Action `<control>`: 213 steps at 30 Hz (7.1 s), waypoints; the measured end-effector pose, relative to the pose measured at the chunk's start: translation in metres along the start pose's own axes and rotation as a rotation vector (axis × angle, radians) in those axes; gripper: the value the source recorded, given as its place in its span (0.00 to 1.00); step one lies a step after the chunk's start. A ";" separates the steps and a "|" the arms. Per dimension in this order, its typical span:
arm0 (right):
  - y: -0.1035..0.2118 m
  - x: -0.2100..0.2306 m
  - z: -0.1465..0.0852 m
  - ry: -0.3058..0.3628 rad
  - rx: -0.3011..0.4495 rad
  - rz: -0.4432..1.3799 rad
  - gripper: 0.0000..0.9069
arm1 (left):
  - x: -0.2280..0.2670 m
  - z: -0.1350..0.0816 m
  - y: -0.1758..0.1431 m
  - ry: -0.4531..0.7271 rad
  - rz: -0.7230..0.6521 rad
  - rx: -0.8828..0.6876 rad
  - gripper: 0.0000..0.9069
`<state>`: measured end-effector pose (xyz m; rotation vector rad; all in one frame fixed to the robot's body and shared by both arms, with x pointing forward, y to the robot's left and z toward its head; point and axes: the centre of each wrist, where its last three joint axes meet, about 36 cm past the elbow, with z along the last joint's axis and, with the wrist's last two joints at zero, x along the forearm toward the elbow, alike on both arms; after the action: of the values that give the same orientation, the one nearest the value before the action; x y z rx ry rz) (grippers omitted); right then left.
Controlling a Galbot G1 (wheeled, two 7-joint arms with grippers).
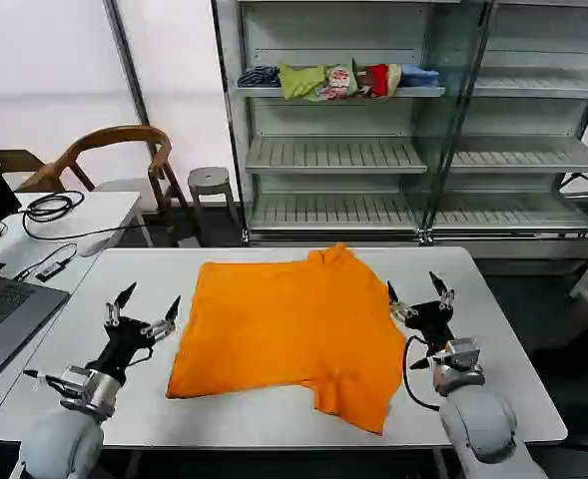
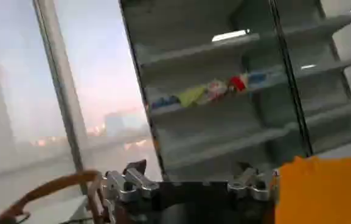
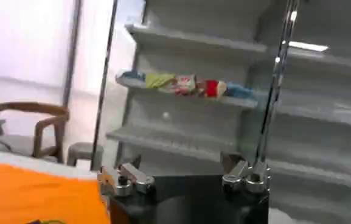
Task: Fold and organize the clothes.
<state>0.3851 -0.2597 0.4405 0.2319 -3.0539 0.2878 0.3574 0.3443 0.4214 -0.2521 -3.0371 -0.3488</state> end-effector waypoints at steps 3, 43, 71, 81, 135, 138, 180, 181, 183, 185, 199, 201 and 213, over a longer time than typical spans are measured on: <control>0.005 0.017 0.003 0.035 0.001 -0.026 1.00 | 0.011 -0.002 -0.007 0.067 0.004 0.019 1.00; 0.049 0.128 0.046 0.370 -0.036 -0.145 1.00 | 0.041 0.002 -0.034 0.502 -0.019 0.117 1.00; 0.069 0.127 0.056 0.414 -0.084 -0.187 0.00 | 0.043 0.012 -0.041 0.530 0.005 0.166 0.02; 0.070 0.126 0.057 0.415 -0.095 -0.197 0.00 | 0.042 0.013 -0.042 0.523 0.023 0.178 0.02; 0.037 -0.050 0.030 0.206 -0.075 -0.134 0.00 | -0.086 0.020 0.009 0.317 0.095 0.340 0.02; 0.038 -0.057 0.032 0.202 -0.072 -0.137 0.00 | -0.090 0.023 0.010 0.321 0.093 0.342 0.02; 0.011 -0.082 0.034 0.241 -0.035 -0.024 1.00 | -0.080 0.008 0.026 0.284 0.042 0.213 1.00; 0.010 -0.078 0.033 0.242 -0.038 -0.022 1.00 | -0.078 0.007 0.024 0.282 0.046 0.211 1.00; 0.010 -0.071 0.032 0.244 -0.043 -0.018 1.00 | -0.073 0.005 0.020 0.282 0.055 0.206 1.00; 0.011 -0.063 0.031 0.248 -0.049 -0.015 1.00 | -0.068 0.007 0.013 0.294 0.062 0.201 1.00; 0.020 -0.024 0.045 0.304 -0.073 -0.012 1.00 | -0.062 0.012 -0.007 0.375 0.039 0.192 1.00; 0.020 -0.022 0.046 0.309 -0.074 -0.010 1.00 | -0.061 0.012 -0.007 0.379 0.038 0.194 1.00; 0.024 -0.020 0.047 0.318 -0.080 -0.010 1.00 | -0.065 0.014 -0.011 0.394 0.030 0.218 1.00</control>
<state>0.3987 -0.2430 0.3883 0.1772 -2.7417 0.1817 0.4188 0.3273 0.3999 -0.1877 -2.6502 -0.0534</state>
